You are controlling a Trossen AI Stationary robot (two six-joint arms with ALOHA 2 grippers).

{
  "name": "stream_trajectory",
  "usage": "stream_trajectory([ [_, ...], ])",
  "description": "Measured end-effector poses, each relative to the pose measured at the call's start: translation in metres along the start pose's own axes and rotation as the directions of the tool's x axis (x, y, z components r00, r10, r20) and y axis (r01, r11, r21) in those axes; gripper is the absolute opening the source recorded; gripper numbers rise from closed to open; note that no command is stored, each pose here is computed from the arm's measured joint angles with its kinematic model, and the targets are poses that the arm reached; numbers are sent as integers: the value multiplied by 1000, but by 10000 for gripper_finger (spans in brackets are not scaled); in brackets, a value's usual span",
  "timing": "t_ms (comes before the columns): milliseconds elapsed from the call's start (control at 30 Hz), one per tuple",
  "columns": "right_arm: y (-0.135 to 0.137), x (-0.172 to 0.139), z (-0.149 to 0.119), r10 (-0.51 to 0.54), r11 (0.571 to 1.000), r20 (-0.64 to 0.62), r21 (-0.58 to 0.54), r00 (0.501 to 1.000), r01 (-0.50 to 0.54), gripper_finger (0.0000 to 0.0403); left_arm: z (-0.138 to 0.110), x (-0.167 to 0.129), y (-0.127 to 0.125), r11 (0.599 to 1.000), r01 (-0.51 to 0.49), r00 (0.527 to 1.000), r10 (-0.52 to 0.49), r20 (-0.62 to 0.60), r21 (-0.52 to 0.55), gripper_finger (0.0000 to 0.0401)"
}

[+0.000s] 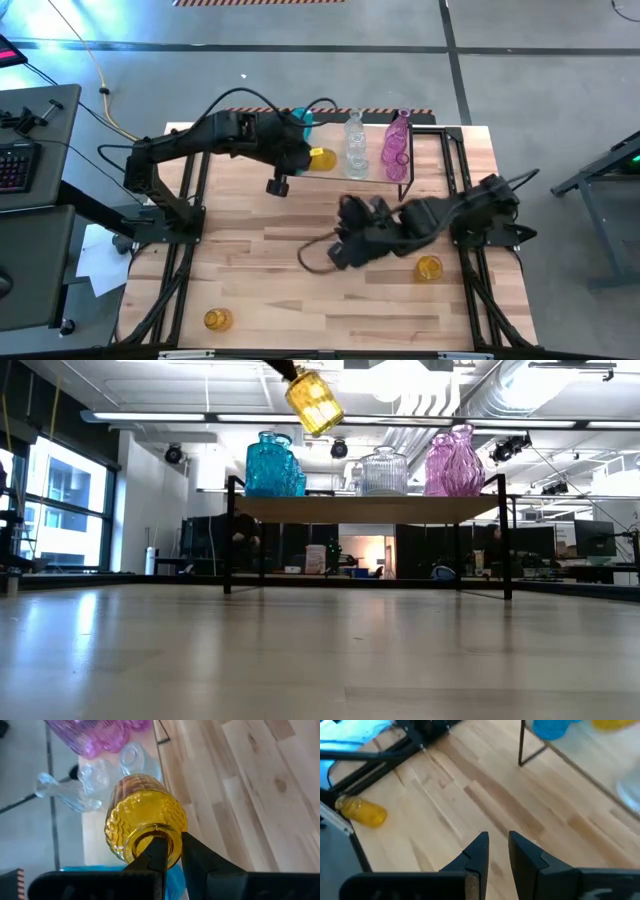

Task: Sort vases onto shelf
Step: Put the top left yellow vase on the shelf

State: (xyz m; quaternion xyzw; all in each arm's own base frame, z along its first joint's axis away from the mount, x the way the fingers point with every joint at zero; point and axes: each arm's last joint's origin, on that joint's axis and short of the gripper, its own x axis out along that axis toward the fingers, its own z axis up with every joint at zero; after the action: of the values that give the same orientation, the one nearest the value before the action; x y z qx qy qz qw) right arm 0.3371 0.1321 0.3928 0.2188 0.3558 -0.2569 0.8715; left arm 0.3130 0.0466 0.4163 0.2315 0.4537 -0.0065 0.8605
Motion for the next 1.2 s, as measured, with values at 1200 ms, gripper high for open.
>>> stream_trajectory([
  [1200,-14,8,3,-14,934,12,-356,1000,18,57,-11,59,21,989,105,987,-117,-115,-102,25],
])
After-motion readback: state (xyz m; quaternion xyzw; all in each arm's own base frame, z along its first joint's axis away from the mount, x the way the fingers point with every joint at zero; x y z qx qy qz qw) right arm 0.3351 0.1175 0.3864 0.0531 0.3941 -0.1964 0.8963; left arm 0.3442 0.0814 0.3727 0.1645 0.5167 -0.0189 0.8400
